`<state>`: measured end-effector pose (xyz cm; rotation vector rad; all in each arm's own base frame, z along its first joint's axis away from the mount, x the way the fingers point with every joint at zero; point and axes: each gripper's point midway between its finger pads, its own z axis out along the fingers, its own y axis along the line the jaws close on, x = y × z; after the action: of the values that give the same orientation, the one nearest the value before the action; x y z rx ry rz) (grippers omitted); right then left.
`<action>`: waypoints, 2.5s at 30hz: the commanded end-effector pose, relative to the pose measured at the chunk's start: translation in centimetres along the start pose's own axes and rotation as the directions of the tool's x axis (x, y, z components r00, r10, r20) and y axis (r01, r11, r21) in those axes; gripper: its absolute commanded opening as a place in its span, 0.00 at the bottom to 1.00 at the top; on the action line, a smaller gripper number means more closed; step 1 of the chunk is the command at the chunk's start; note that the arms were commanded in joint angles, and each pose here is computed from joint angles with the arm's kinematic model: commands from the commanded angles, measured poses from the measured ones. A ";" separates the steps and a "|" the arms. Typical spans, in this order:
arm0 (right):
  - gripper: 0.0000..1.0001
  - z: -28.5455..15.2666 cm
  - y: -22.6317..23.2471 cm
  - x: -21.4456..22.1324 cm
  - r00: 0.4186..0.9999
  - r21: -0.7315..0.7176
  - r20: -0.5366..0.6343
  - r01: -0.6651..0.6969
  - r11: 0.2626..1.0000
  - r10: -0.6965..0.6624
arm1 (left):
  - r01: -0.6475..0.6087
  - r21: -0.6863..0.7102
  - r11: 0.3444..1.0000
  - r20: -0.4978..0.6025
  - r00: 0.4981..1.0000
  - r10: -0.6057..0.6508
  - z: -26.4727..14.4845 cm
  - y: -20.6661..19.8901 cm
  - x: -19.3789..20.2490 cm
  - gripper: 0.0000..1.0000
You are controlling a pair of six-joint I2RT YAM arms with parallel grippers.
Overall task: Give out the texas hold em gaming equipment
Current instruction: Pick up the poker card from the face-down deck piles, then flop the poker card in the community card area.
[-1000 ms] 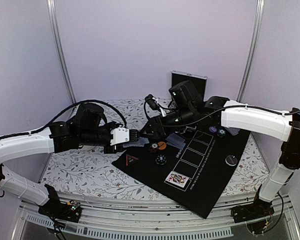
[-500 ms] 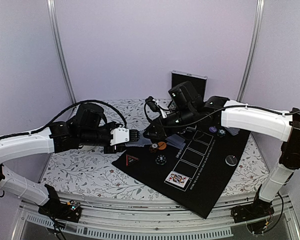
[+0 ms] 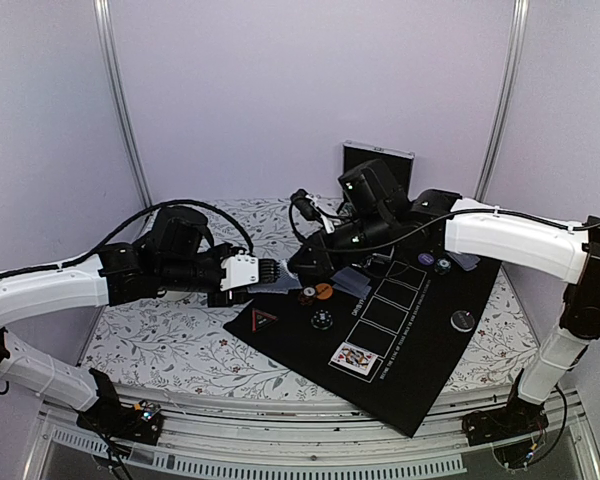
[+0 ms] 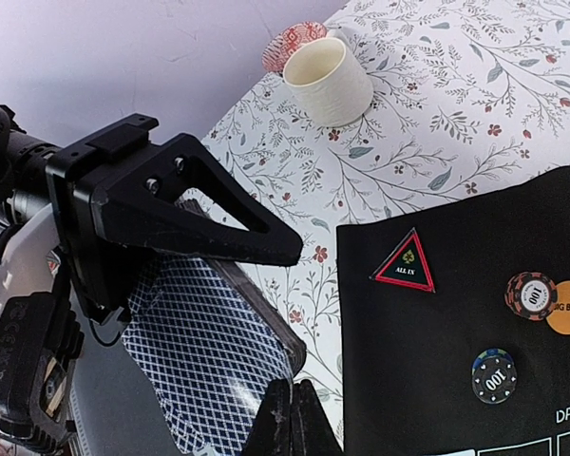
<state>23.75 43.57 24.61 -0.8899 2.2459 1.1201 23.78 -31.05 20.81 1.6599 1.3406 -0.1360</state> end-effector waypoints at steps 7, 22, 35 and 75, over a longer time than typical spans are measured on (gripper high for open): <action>0.02 -2.6 0.4 -2.9 0.993 0.042 0.119 0.006 0.999 -0.011 | -0.002 -0.006 1.000 0.049 0.999 0.003 -0.6 -0.1 -1.2 0.48; 0.02 -1.2 2.5 -3.9 0.984 -0.032 0.180 -0.004 0.999 0.010 | 0.000 -0.005 1.000 0.050 0.999 0.001 -0.5 -0.1 -1.2 0.48; 0.17 -1.2 1.8 -2.7 0.989 -0.007 0.144 -0.012 1.000 0.013 | 0.000 -0.015 1.000 0.049 0.999 0.001 -0.6 0.1 -1.2 0.48; 0.02 -6.7 4.4 -5.0 0.971 -0.154 0.239 0.049 0.987 -0.010 | -0.003 -0.012 1.000 0.051 0.999 0.003 -0.7 0.0 -1.2 0.48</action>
<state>23.25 42.63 31.24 -0.8103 2.0464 1.2935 23.72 -31.07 21.46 1.6437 1.3273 -0.1405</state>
